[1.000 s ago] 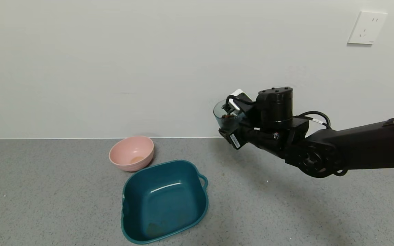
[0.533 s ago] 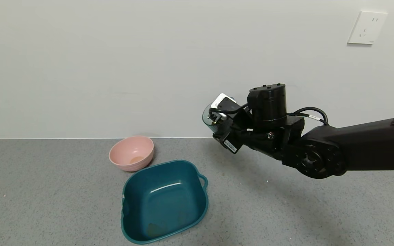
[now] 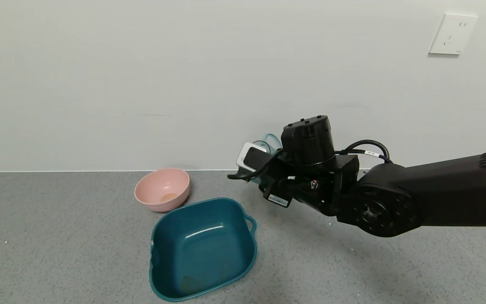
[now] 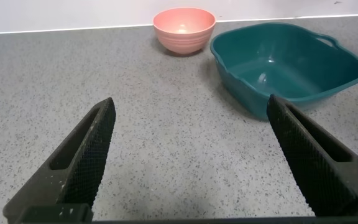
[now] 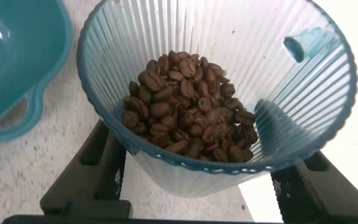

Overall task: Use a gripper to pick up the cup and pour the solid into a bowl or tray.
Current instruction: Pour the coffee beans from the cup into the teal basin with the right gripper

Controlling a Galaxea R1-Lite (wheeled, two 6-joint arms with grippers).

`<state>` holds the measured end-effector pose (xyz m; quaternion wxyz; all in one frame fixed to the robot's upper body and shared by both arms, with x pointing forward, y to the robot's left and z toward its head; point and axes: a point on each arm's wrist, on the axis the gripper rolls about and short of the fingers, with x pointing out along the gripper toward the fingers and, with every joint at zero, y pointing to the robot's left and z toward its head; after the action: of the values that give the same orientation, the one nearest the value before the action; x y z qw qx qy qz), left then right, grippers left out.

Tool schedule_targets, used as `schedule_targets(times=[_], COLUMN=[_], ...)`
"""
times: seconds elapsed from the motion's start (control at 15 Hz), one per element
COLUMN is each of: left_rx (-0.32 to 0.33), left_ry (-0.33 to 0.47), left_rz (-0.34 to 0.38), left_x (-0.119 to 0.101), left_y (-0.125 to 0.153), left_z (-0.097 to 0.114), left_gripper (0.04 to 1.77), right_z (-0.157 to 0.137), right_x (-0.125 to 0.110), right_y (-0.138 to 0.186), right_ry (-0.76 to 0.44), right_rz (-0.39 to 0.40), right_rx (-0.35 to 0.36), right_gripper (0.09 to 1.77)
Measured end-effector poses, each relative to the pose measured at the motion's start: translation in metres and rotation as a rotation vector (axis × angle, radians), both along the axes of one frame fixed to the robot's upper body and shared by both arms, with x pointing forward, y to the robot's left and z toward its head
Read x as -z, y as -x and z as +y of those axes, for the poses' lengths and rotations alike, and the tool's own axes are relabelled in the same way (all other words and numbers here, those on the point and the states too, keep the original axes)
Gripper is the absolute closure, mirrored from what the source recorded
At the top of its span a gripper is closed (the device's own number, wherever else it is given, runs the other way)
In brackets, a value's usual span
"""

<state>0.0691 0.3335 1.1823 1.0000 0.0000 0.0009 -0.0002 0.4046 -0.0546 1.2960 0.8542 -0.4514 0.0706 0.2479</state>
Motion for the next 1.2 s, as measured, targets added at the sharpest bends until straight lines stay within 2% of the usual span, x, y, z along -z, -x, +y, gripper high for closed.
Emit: schedule_targets(times=[0.27, 0.6, 0.93, 1.2], left_rx=[0.0, 0.0, 0.0, 0.0], left_ry=[0.0, 0.0, 0.0, 0.0], left_rz=[0.0, 0.0, 0.0, 0.0], left_x=[0.0, 0.0, 0.0, 0.0], left_y=[0.0, 0.0, 0.0, 0.0], left_z=[0.0, 0.0, 0.0, 0.0], left_gripper=[0.06, 0.06, 0.06, 0.06], right_z=[0.006, 0.016, 0.031, 0.04], right_x=[0.002, 0.005, 0.02, 0.029], right_y=[0.005, 0.006, 0.01, 0.014], right_ry=[0.127, 0.21, 0.29, 0.395], right_rz=[-0.013, -0.045, -0.054, -0.083], right_rx=[-0.035, -0.058, -0.095, -0.093], right_gripper=[0.52, 0.52, 0.52, 0.52])
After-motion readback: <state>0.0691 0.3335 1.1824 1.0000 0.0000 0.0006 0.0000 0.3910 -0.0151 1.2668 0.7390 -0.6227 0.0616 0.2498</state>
